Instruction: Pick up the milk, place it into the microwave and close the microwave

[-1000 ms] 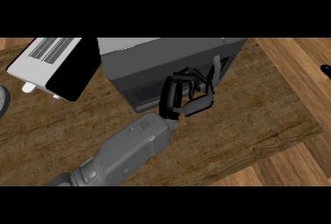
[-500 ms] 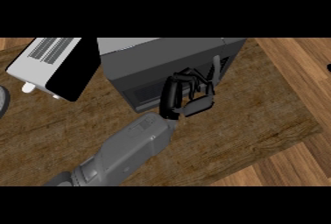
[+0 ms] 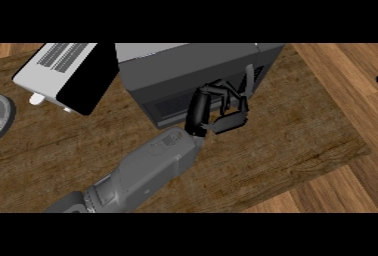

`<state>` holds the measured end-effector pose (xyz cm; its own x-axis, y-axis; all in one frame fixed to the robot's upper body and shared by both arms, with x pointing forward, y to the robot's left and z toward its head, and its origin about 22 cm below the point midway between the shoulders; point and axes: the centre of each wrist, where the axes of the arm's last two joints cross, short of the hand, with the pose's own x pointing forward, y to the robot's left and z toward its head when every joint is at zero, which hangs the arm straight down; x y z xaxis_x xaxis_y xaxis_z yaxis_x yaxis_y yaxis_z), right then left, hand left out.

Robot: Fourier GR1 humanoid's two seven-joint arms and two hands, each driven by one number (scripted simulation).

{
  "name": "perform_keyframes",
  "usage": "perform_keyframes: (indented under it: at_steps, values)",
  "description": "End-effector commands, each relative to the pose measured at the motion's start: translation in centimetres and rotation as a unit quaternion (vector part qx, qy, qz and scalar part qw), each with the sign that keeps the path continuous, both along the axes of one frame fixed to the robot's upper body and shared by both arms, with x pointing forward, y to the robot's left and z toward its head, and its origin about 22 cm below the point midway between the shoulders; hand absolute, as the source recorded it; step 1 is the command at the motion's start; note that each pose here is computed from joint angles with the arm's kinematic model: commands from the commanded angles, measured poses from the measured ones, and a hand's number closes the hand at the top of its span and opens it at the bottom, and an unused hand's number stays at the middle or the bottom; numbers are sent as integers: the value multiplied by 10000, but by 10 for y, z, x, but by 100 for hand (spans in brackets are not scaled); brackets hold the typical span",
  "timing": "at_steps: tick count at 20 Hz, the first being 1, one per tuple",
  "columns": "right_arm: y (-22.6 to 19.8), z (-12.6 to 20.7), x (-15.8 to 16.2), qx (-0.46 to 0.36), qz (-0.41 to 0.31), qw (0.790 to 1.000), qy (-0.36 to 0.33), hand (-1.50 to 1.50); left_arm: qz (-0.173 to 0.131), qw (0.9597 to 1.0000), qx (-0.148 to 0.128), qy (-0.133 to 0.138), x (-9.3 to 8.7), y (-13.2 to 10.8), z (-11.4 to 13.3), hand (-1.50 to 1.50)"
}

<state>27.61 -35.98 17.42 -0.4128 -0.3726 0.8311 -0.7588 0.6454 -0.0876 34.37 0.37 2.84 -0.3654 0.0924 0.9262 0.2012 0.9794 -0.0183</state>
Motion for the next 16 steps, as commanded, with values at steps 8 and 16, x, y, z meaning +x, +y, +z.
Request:
perform_keyframes:
  at_steps: [8,16]
  values:
    - [-14,5,-10,-26,-53,10000,50,-150,1257,9846,238,1191,17,30,-27,150]
    - [-18,8,-21,-19,-83,9999,97,-150,1090,9865,146,1210,15,32,-31,-150]
